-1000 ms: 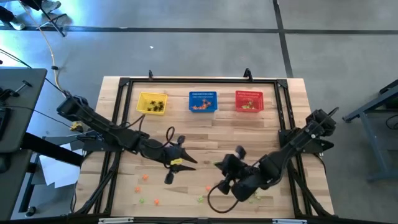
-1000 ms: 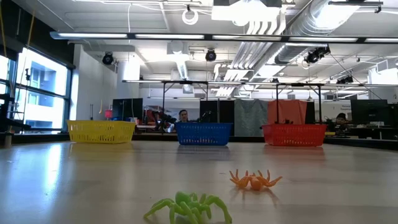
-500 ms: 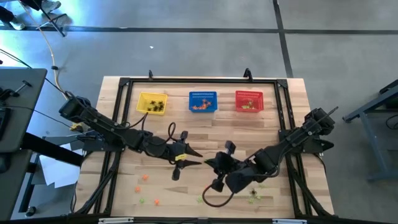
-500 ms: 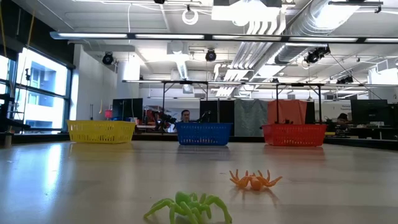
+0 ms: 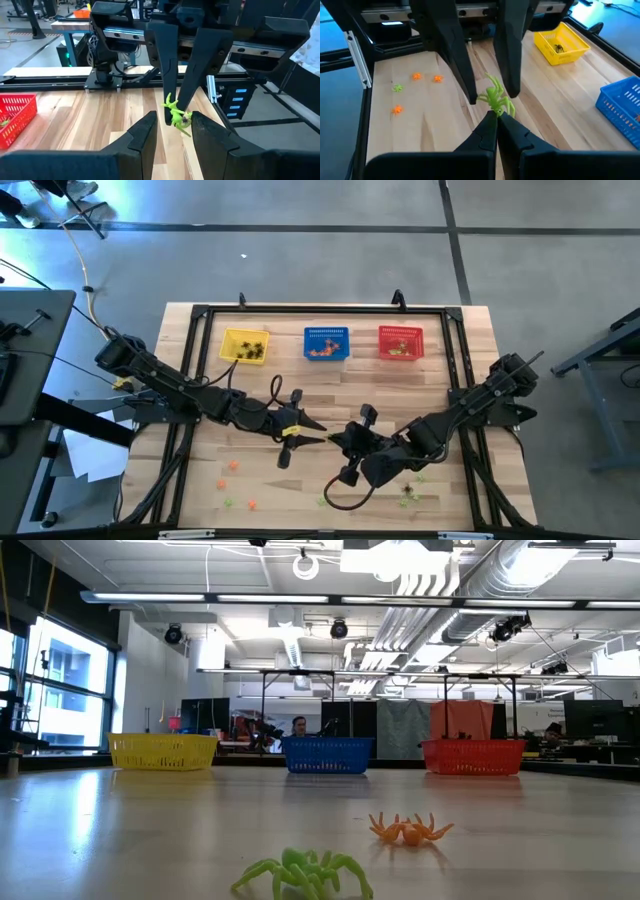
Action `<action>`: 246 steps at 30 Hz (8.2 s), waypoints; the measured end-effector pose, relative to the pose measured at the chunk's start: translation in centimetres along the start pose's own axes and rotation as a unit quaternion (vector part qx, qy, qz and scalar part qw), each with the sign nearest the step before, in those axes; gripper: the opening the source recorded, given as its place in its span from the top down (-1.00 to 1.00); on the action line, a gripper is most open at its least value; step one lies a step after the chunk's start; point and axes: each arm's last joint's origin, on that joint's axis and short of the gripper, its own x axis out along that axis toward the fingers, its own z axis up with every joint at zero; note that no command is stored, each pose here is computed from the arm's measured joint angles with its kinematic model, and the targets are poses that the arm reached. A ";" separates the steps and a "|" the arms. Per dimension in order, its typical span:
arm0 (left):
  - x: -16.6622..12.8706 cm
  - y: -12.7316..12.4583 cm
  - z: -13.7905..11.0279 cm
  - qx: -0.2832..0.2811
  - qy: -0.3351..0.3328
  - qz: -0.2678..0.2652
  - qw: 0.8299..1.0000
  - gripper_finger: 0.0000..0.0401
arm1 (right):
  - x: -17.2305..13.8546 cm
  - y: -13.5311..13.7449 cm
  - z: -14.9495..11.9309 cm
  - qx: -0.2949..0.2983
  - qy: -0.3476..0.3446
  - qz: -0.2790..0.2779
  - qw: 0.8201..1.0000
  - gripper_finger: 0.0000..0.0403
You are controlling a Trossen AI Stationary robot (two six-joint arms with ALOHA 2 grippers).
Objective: Sort Halloween decoration
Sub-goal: Put the green spider toy into the basket, then put the orange spider toy into the blue basket
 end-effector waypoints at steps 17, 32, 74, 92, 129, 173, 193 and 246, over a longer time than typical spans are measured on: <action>0.0 0.1 0.0 0.027 0.000 0.014 1.000 0.85 | 0.0 0.1 0.3 -0.006 -0.010 0.004 1.000 1.00; 0.0 0.0 0.0 0.031 0.001 0.008 0.999 1.00 | 0.0 0.1 0.3 0.003 -0.009 0.006 1.000 1.00; 1.4 6.8 -0.1 0.010 0.015 0.055 0.998 1.00 | -3.4 0.8 -4.7 0.128 0.254 0.038 0.958 0.20; 11.7 18.9 0.0 0.000 0.007 0.095 0.995 1.00 | -6.6 3.0 -6.9 0.164 0.373 0.104 0.907 0.21; 18.0 30.2 -6.1 -0.031 0.038 0.234 0.971 1.00 | -6.5 2.9 -6.8 0.165 0.373 0.104 0.907 0.21; 14.6 16.7 -2.5 0.015 0.300 -0.083 0.950 0.46 | -6.5 2.9 -6.8 0.165 0.373 0.104 0.907 0.20; 10.9 -2.2 -2.9 0.105 0.433 -0.097 0.890 0.46 | -6.3 2.9 -6.6 0.034 0.345 0.153 0.925 0.20; 16.0 -6.3 -12.5 0.052 0.432 -0.025 0.900 0.20 | -6.3 2.9 -6.5 0.039 0.342 0.157 0.926 0.21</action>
